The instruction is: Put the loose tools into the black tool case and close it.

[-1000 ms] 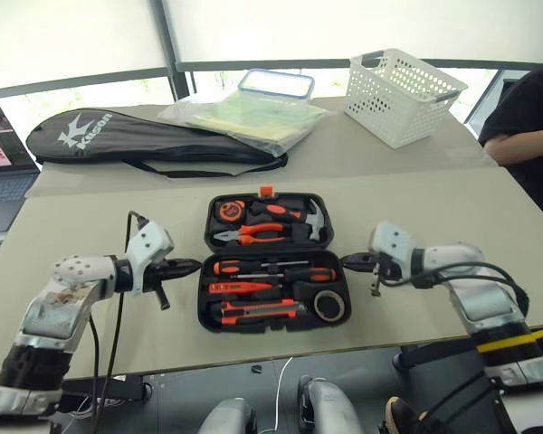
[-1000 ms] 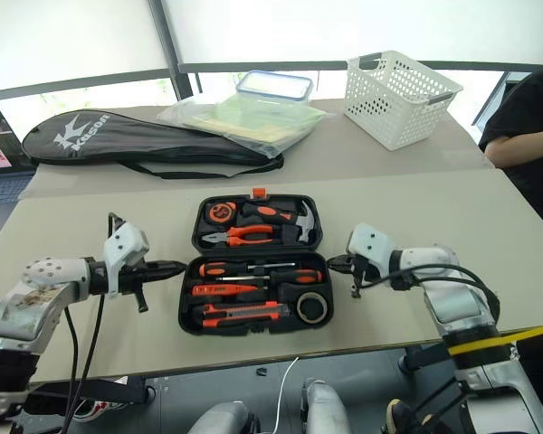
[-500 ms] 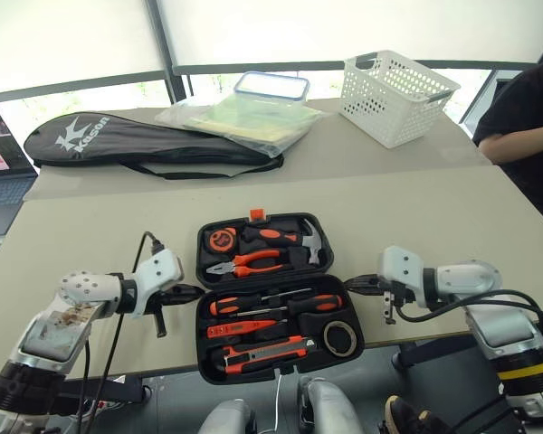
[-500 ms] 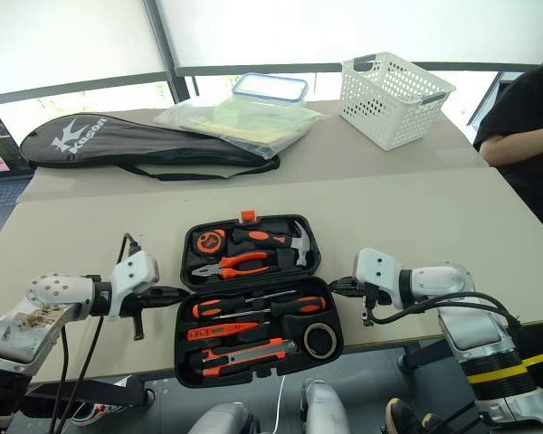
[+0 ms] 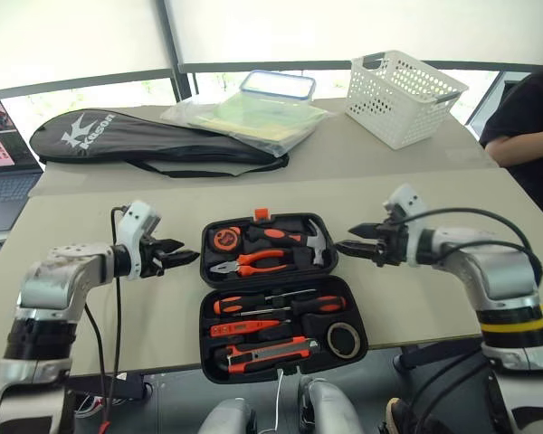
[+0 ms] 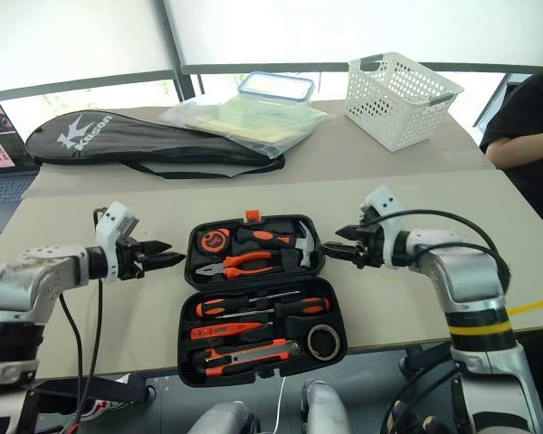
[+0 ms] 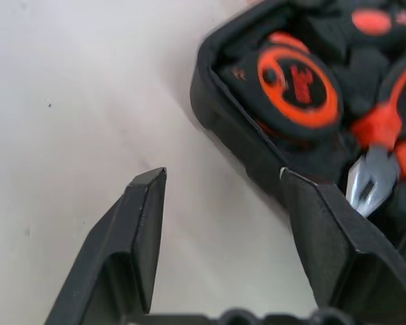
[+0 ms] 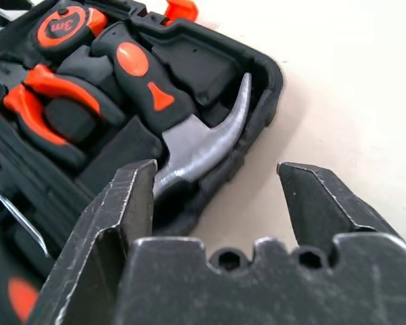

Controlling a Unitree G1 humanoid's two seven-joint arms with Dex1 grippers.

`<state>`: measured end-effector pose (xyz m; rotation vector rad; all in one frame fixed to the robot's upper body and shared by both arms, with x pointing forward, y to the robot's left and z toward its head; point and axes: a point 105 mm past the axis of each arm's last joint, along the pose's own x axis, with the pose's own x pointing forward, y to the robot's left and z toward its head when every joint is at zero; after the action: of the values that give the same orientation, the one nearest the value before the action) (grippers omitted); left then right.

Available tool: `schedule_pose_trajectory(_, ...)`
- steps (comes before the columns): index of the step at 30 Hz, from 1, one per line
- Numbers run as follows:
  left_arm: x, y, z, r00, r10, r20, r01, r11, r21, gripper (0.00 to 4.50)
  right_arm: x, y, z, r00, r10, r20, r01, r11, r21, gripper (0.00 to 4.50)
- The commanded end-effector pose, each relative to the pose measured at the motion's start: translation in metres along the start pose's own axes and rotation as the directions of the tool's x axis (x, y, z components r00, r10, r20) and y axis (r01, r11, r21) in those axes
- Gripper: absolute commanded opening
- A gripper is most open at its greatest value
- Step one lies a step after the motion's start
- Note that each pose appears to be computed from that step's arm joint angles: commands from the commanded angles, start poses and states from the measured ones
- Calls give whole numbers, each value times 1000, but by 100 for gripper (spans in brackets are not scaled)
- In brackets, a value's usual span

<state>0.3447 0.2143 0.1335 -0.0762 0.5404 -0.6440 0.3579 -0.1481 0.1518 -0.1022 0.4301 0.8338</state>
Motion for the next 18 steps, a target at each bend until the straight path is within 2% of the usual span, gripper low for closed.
schedule_pose_trajectory(1, 4, -7, 2, 1000, -14, -10, 14, 999, -32, 292, 6, -7, 3, 998, -47, -38, 48, 999, 22, 340)
schedule_pose_trajectory(2, 6, -8, 2, 1000, -16, -15, 15, 999, -30, 292, 8, -8, 2, 997, -56, -48, 57, 998, 21, 340)
schedule_pose_trajectory(6, 9, -13, -8, 999, -24, -44, 24, 1000, -17, 200, 11, -12, -5, 993, -75, -97, 75, 997, 0, 246)
schedule_pose_trajectory(11, 7, -19, -11, 998, -43, -49, 41, 999, -33, 14, 9, -8, -8, 992, -58, -111, 57, 998, -11, 73)
schedule_pose_trajectory(13, 2, -19, -8, 998, -53, -39, 51, 997, -54, 0, 8, -5, -9, 992, -41, -117, 40, 999, -17, 6)
schedule_pose_trajectory(17, -8, -8, 0, 1000, -6, -28, 5, 999, -42, 0, 8, -3, -12, 991, -42, -126, 39, 999, -24, 2)
schedule_pose_trajectory(18, -12, -5, 3, 1000, 4, -19, -4, 999, -44, 26, 9, -3, -12, 991, -43, -126, 40, 999, -24, 0)
